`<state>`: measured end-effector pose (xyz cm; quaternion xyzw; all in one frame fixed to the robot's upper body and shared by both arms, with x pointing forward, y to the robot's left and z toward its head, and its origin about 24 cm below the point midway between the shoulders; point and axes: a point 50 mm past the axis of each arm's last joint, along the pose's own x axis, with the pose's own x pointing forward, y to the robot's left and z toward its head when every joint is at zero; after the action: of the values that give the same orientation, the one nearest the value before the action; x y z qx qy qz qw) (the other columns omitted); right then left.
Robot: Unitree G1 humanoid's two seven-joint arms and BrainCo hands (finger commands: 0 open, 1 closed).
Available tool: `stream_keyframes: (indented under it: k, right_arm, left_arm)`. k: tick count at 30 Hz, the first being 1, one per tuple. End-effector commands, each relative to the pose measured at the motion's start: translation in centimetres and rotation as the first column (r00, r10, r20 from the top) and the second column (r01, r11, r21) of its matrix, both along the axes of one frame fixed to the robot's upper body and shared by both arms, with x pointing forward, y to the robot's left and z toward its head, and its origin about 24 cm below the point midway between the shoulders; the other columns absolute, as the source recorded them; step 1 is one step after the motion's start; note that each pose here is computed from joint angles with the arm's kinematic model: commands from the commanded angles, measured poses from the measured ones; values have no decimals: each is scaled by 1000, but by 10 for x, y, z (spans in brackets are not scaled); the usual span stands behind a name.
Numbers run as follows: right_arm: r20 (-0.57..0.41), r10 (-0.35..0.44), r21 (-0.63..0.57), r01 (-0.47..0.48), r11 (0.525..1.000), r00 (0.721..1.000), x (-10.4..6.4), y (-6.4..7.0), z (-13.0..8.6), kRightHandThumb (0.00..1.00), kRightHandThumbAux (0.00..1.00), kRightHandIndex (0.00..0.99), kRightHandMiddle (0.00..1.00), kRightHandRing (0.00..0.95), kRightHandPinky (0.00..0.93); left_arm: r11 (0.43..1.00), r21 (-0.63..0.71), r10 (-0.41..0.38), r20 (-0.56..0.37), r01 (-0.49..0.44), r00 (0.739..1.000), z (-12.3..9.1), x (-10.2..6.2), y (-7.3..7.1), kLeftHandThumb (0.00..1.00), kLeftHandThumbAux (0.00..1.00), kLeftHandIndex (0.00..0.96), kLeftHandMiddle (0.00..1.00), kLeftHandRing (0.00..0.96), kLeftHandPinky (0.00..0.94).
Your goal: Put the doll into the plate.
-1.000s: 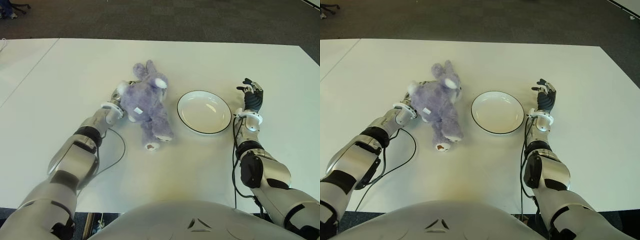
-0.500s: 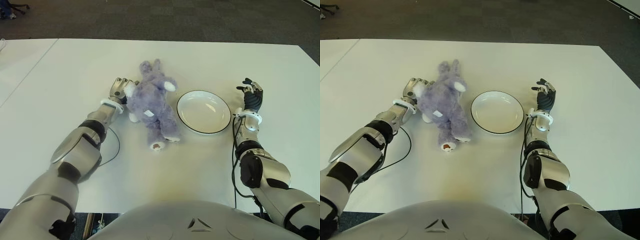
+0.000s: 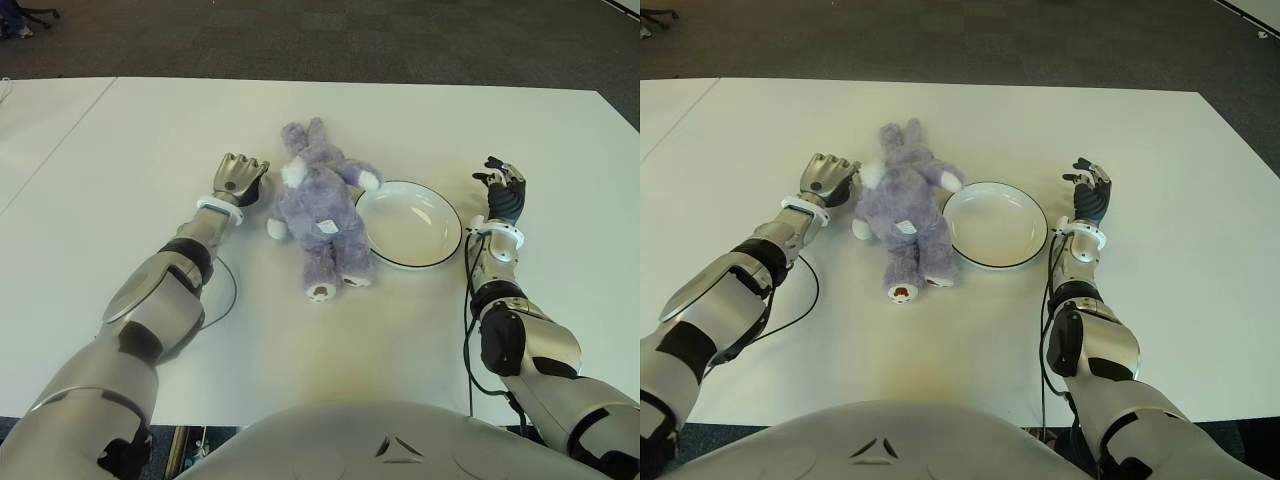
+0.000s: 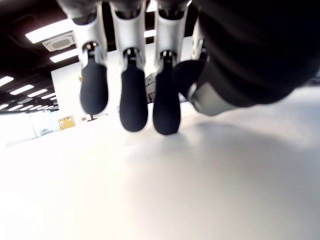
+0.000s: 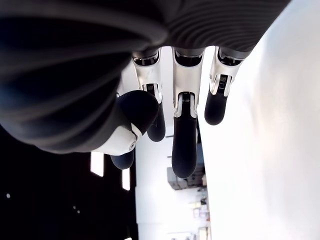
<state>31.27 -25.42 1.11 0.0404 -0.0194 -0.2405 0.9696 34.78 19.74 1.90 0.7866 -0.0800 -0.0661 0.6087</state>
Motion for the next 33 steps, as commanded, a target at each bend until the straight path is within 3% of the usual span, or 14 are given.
stream_keyframes:
  k: [1,4,9,16,26,33]
  right_arm:
    - [-426,41,183,41,982,904,-81,32,-103,943,683,423,234,451,262]
    - [-426,43,188,42,981,903,-81,31,-103,943,683,423,238,452,273]
    - [-421,31,172,47,984,907,-79,32,-101,944,681,423,228,455,184]
    - [-413,28,174,49,984,910,-79,33,-101,945,679,424,248,458,165]
    - [-426,21,152,49,987,904,-79,33,-101,946,679,424,248,458,145]
    - [-421,36,173,41,984,907,-78,35,-101,946,680,423,254,457,184]
  left_arm:
    - [999,1,48,-95,-48,994,-24,-19,15,731,703,439,832,829,842]
    - [997,-64,30,-41,-33,999,-13,-14,19,734,701,440,831,829,842]
    - [989,-145,-26,84,38,996,21,3,13,739,700,440,849,844,864]
    - [967,-214,-88,239,141,967,55,8,11,740,698,440,851,845,865]
    - [963,-202,-98,355,179,930,68,9,7,743,696,441,851,846,859]
    - [946,-253,-96,371,200,924,68,5,6,743,696,441,846,840,851]
